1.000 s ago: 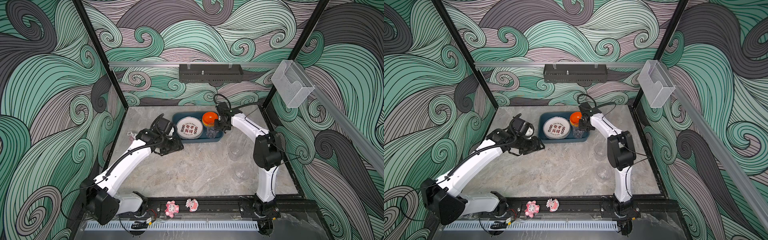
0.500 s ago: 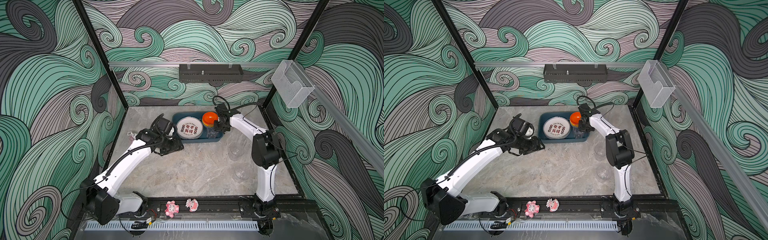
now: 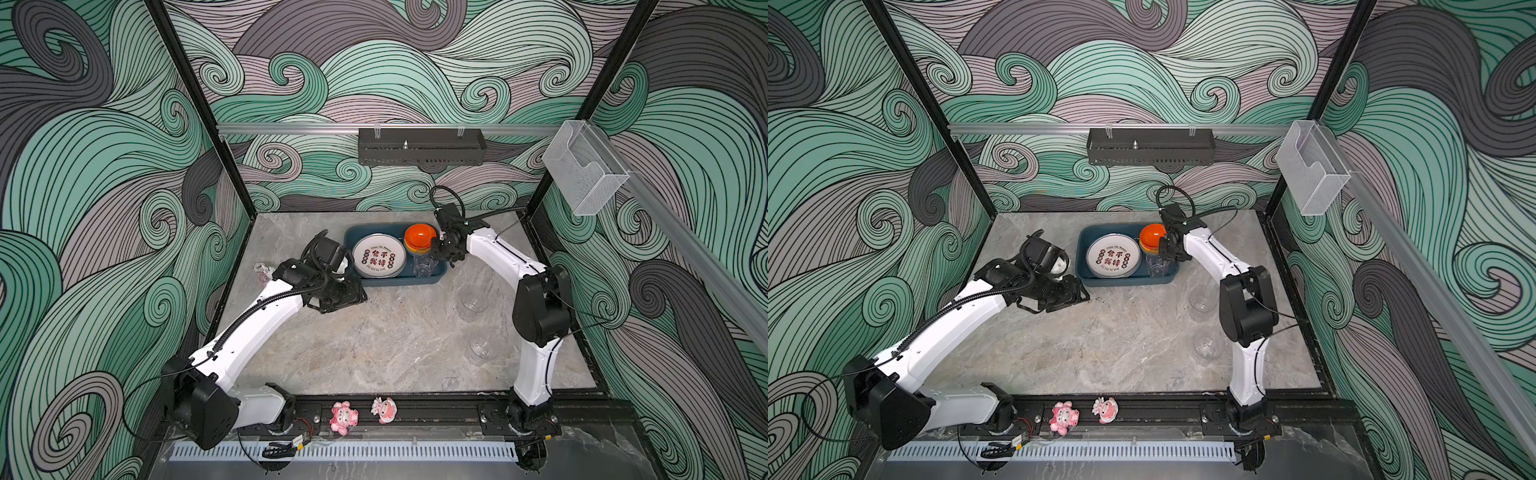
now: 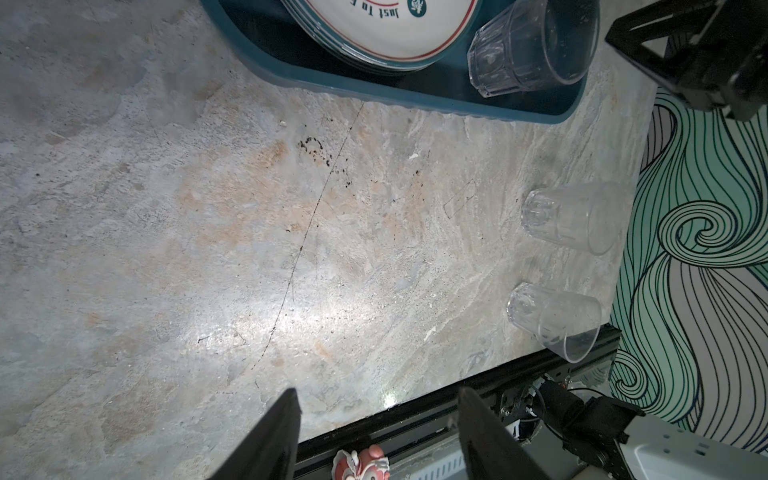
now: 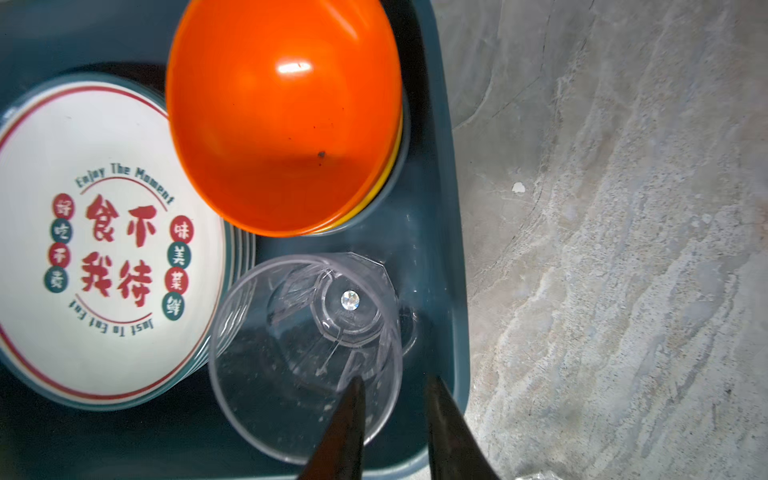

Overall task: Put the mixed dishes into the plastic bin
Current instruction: 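Lower the clear cup into the bin beside the plates and open the right gripper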

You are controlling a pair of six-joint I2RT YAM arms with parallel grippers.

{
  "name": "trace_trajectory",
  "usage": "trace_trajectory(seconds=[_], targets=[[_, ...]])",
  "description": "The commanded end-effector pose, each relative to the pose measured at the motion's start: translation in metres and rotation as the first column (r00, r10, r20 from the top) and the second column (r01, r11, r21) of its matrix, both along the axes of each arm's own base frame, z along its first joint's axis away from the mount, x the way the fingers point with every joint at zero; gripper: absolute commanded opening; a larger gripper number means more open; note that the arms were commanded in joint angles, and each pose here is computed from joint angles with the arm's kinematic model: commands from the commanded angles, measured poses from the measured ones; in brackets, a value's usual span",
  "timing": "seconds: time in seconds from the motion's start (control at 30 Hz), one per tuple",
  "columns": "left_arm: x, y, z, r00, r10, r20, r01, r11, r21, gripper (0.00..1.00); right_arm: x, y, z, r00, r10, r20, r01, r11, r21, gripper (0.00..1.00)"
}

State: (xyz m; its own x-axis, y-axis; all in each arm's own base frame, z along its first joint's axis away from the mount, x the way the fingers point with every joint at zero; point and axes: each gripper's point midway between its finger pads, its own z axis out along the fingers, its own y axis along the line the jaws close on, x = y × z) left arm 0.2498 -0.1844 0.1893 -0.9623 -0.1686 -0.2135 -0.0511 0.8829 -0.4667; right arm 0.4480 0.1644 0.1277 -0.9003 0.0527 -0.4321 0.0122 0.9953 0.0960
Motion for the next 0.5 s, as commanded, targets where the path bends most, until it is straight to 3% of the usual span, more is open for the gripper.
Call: trace_trajectory(seconds=[0.0,0.47], targets=[[0.001,-0.002,-0.002,1.000,0.000,-0.016,0.000,1.000,-0.014,0.63,-0.008,-0.007,0.017,0.999,-0.006,0.031,0.007,1.000,-0.014,0.28],[-0.001,-0.022,-0.021,0.996,-0.053,-0.078,0.046,0.995,-0.092,0.61,-0.064,-0.029,0.046,0.998,-0.022,0.057,0.021,1.000,0.010,0.35]])
